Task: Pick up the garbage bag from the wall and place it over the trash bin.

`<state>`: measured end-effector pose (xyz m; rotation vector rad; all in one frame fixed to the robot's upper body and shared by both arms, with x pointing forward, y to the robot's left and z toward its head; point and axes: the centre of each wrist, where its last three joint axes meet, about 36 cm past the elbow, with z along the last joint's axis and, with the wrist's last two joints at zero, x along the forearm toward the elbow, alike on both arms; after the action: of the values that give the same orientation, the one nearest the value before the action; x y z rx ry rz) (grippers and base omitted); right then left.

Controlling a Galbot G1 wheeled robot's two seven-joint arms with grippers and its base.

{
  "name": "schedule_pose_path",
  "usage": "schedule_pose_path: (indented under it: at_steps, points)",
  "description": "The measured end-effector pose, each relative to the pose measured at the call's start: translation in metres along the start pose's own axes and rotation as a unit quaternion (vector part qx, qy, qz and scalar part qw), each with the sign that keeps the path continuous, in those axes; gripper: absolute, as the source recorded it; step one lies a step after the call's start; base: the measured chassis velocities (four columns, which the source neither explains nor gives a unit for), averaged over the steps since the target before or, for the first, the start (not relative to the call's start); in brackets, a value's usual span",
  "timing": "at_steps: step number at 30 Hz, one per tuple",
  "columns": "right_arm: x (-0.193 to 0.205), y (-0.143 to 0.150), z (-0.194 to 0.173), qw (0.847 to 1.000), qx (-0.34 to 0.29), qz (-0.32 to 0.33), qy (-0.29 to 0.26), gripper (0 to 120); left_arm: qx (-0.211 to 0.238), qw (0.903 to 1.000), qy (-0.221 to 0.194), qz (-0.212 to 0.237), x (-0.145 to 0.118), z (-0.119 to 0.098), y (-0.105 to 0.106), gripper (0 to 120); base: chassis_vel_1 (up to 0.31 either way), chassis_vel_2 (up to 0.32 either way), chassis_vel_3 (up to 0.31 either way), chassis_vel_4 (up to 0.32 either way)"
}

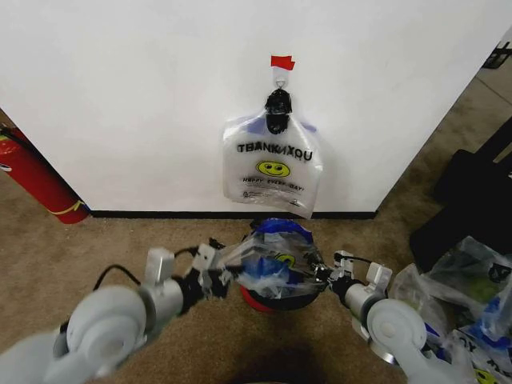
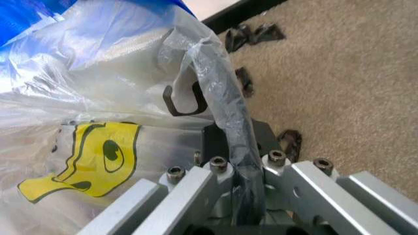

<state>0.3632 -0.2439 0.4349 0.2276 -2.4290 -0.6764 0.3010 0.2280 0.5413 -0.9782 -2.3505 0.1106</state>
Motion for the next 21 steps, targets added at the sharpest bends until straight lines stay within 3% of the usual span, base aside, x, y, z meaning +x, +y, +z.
schedule_pose_path:
  at_steps: [6, 10, 12, 13, 14, 19, 21]
  points:
    - [0.001, -0.004, -0.008, 1.000, -0.012, 0.006, -0.002, 0, -0.067, 0.9977, -0.002, 0.002, -0.010, 0.046, 0.001, 0, 0.000, 0.000, 0.000, 0.000]
    - [0.003, -0.004, -0.010, 1.000, -0.016, 0.004, 0.000, 0, -0.120, 0.9925, -0.012, -0.017, -0.019, 0.063, 0.011, 0, 0.000, 0.000, 0.000, 0.000]
    - [0.004, -0.003, -0.011, 1.000, -0.018, -0.001, 0.004, 0, -0.175, 0.9839, -0.018, -0.034, -0.030, 0.078, 0.021, 0, 0.000, 0.000, 0.000, 0.000]
    - [0.005, -0.002, -0.012, 1.000, -0.018, -0.004, 0.006, 0, -0.221, 0.9739, -0.018, -0.047, -0.039, 0.094, 0.031, 0, 0.000, 0.000, 0.000, 0.000]
    - [0.005, -0.002, -0.012, 1.000, -0.018, -0.004, 0.006, 0, -0.221, 0.9739, -0.018, -0.047, -0.039, 0.094, 0.031, 0, 0.000, 0.000, 0.000, 0.000]
    - [0.006, 0.001, -0.012, 1.000, -0.020, -0.011, 0.009, 0, -0.293, 0.9536, -0.007, -0.069, -0.059, 0.126, 0.048, 0, 0.000, 0.000, 0.000, 0.000]
    - [0.008, 0.005, -0.010, 1.000, -0.018, -0.019, 0.015, 0, -0.294, 0.9522, -0.010, -0.082, -0.066, 0.131, 0.050, 0, 0.000, 0.000, 0.000, 0.000]
